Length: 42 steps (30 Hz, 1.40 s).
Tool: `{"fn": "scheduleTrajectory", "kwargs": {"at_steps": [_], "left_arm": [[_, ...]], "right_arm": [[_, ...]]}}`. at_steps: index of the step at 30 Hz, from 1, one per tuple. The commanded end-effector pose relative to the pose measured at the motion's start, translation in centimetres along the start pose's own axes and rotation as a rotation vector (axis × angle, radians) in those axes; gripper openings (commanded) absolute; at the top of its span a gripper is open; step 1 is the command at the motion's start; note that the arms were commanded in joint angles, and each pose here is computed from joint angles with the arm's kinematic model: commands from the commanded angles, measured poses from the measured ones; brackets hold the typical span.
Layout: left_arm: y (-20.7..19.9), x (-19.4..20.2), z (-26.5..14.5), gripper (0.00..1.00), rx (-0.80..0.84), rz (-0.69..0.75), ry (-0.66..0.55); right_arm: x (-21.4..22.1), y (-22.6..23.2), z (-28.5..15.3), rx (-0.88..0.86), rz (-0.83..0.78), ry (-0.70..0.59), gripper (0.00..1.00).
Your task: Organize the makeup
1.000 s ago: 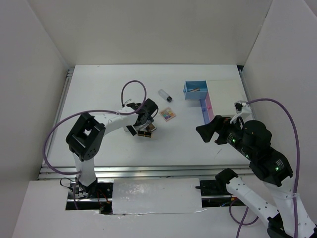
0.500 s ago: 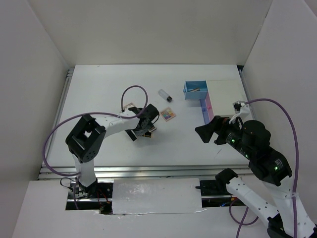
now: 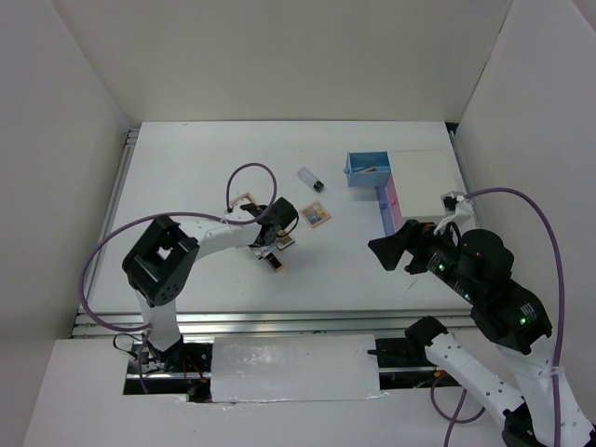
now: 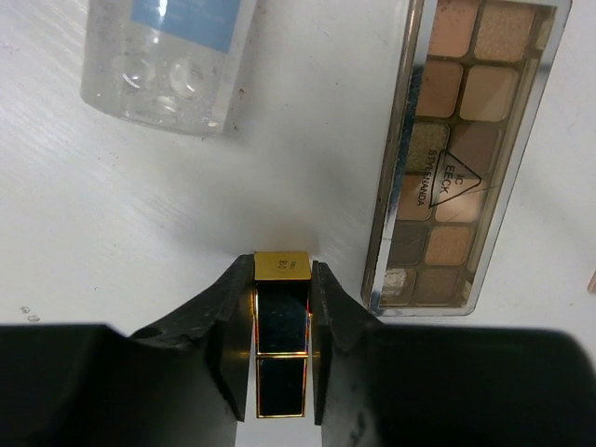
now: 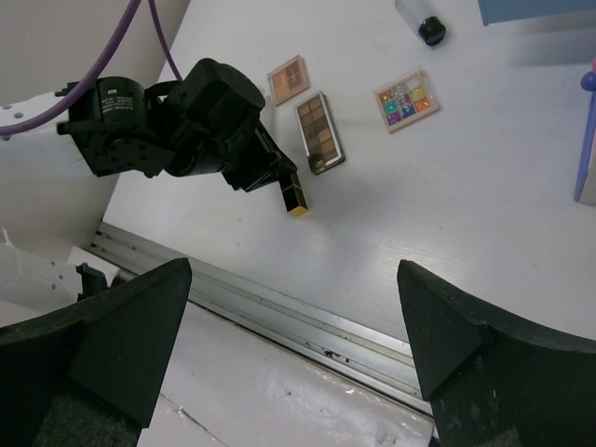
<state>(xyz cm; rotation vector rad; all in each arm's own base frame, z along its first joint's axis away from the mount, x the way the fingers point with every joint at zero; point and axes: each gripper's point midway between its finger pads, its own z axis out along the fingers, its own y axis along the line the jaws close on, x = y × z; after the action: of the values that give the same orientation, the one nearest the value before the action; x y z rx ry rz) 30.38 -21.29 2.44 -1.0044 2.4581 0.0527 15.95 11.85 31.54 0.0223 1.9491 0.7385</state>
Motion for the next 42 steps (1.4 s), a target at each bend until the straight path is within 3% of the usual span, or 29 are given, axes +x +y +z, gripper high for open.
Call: {"fn": "scheduleTrajectory", "kwargs": {"at_steps": [1, 3, 4, 8, 13, 15, 16, 18, 19, 22, 23, 27, 29, 30, 32, 36, 42], "left_arm": [[1.2, -0.1, 0.1, 0.30, -0.019, 0.002, -0.025], [1.2, 0.0, 0.3, 0.15, -0.012, 0.013, -0.024], [1.1, -0.2, 0.1, 0.00, -0.008, 0.014, -0.027], [0.0, -1.5, -2.2, 0.00, 0.068, 0.059, -0.089], [-5.2, -5.1, -9.1, 0.00, 0.373, 0.141, -0.257], [-6.4, -6.3, -10.9, 0.00, 0.449, 0.235, -0.318], [-8.8, -7.1, -12.8, 0.00, 0.560, 0.230, -0.355], [-10.9, -7.8, -15.3, 0.00, 0.665, 0.362, -0.412], [-13.3, -9.0, -17.8, 0.00, 0.763, 0.349, -0.469], [-17.9, -10.4, -22.2, 0.00, 0.945, 0.490, -0.621], [-19.9, -11.2, -24.5, 0.00, 1.025, 0.553, -0.729], [-26.8, -9.8, -29.5, 0.00, 1.280, 0.791, -0.903], [-29.9, -9.6, -29.8, 0.00, 1.304, 0.884, -1.012], [-31.2, -9.8, -32.6, 0.00, 1.386, 0.913, -1.069], [-33.5, -8.3, -30.4, 0.00, 1.387, 0.999, -1.074], [-36.7, -7.7, -29.3, 0.00, 1.404, 1.018, -1.135], [-38.0, -6.8, -26.8, 0.02, 1.402, 1.007, -1.220]], "right_arm": [[-1.0, 0.7, -0.1, -0.031, 0.000, -0.042, 1.00], [-1.0, 0.7, -0.1, -0.031, 0.000, -0.043, 1.00], [-0.9, 0.6, -0.2, -0.029, 0.000, -0.044, 1.00], [-1.1, 0.5, -0.5, -0.020, -0.001, -0.054, 1.00], [-2.1, 0.2, -1.2, 0.001, -0.004, -0.098, 1.00], [-2.4, 0.1, -1.4, 0.009, -0.003, -0.112, 1.00], [-2.5, 0.1, -1.5, 0.012, -0.003, -0.116, 1.00], [-2.7, -0.1, -1.6, 0.025, -0.005, -0.118, 1.00], [-2.8, -0.2, -1.5, 0.035, -0.008, -0.121, 1.00], [-3.3, -0.1, -1.9, 0.038, -0.006, -0.135, 1.00], [-3.3, 0.0, -1.9, 0.035, -0.004, -0.138, 1.00], [-3.1, -0.2, -2.0, 0.036, 0.000, -0.138, 1.00], [-2.6, -0.2, -1.8, 0.030, 0.001, -0.120, 1.00], [-2.5, -0.3, -1.7, 0.035, 0.001, -0.114, 1.00], [-2.2, -0.6, -1.9, 0.047, -0.004, -0.105, 1.00], [-2.0, -1.0, -2.3, 0.062, -0.011, -0.106, 1.00], [-1.7, -1.3, -2.9, 0.076, -0.022, -0.098, 1.00]]}}
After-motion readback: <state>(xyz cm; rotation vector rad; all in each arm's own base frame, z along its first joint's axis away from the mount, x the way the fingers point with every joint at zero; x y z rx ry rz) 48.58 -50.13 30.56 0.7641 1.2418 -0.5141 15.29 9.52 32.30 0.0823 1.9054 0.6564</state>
